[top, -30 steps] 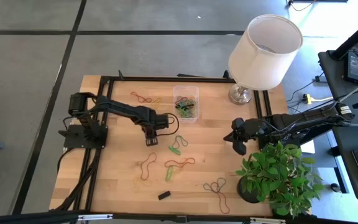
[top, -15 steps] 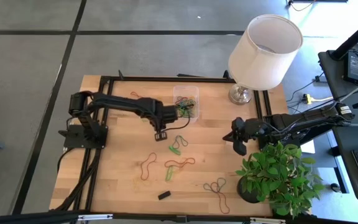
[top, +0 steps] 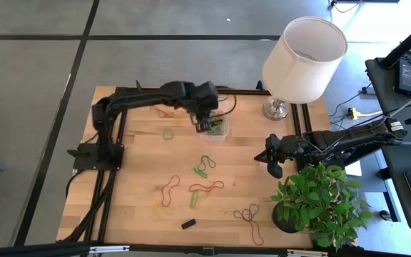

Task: Pick and place rubber bands into bin
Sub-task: Put the black rubber band into the transparent bin

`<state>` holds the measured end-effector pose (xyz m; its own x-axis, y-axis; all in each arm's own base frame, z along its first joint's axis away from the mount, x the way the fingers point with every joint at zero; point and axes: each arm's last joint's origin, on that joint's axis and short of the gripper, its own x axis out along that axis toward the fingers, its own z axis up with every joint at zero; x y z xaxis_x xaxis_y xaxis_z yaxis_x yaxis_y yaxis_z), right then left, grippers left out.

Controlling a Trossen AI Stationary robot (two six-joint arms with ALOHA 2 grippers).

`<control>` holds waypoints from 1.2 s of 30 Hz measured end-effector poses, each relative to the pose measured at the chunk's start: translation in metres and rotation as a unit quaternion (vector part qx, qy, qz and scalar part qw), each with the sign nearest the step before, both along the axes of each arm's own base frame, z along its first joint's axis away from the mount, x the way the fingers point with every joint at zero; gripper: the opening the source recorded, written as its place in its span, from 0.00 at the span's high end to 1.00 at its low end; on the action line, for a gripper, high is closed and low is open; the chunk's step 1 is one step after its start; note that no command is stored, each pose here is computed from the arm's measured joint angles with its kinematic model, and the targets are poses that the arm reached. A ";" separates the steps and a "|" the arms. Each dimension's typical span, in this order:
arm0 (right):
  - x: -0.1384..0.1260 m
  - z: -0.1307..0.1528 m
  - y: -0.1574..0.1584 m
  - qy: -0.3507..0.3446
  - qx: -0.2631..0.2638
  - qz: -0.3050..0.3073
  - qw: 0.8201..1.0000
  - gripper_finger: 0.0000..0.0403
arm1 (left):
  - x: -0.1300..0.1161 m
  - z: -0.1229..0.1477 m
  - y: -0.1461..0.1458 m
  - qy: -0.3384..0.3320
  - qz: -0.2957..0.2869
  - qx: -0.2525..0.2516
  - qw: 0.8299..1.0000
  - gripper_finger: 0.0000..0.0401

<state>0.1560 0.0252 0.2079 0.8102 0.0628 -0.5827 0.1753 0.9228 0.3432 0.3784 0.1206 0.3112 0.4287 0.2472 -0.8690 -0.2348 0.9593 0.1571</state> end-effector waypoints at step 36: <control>0.000 0.000 -0.006 -0.012 0.021 -0.131 0.991 0.98 | 0.034 -0.131 0.120 0.075 0.096 -0.139 0.983 0.87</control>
<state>0.1561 0.0195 0.2084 0.8158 -0.1274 -0.5641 0.3975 0.8319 0.3871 0.4120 0.2403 0.1805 0.2596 0.0552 -0.9641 -0.4096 0.9104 -0.0582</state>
